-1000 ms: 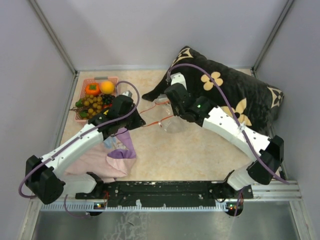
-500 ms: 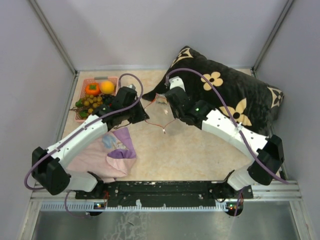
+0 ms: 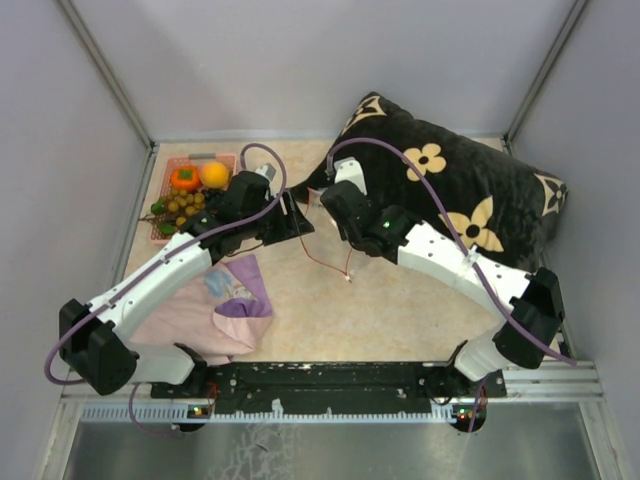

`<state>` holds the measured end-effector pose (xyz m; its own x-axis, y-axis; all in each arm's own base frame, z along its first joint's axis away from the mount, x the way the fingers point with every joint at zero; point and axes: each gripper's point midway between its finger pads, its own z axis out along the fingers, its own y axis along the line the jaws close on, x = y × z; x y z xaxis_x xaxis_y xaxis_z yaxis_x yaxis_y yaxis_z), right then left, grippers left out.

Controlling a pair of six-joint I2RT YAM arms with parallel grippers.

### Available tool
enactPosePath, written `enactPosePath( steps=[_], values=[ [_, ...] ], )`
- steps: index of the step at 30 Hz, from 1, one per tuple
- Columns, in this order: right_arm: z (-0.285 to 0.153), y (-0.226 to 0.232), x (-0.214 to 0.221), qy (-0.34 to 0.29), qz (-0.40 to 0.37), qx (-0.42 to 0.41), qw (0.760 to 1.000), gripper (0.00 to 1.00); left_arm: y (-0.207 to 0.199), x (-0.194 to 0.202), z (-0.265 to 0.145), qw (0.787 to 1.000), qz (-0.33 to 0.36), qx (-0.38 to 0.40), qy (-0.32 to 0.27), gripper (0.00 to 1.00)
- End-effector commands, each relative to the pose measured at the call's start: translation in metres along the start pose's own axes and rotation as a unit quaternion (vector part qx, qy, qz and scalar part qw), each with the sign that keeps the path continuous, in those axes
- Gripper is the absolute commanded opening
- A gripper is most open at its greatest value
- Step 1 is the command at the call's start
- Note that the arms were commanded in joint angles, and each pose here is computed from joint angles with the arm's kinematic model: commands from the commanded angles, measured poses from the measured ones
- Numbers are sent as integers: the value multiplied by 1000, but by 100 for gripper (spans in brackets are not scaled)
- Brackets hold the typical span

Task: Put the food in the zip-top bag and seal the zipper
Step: Open the zipper of the food storage bag.

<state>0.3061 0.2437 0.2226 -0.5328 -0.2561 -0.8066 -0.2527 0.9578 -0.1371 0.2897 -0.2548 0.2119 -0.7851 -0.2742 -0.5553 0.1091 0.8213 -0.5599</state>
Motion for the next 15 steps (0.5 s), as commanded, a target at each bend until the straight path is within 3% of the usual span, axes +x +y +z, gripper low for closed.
enactPosePath(
  steps=[1,5,10,15],
  values=[
    [-6,5,-23,-37,36,12,999,0,-12,5,5,999,-6,36,14,69],
    [-7,11,-23,-42,37,6,998,0,2,14,20,1000,-9,10,28,68],
    [-9,-8,-24,-50,28,52,997,0,53,8,22,993,10,-115,-1,48],
    [-14,-27,-24,-59,22,88,994,0,90,1,13,980,33,-196,-25,35]
  ],
)
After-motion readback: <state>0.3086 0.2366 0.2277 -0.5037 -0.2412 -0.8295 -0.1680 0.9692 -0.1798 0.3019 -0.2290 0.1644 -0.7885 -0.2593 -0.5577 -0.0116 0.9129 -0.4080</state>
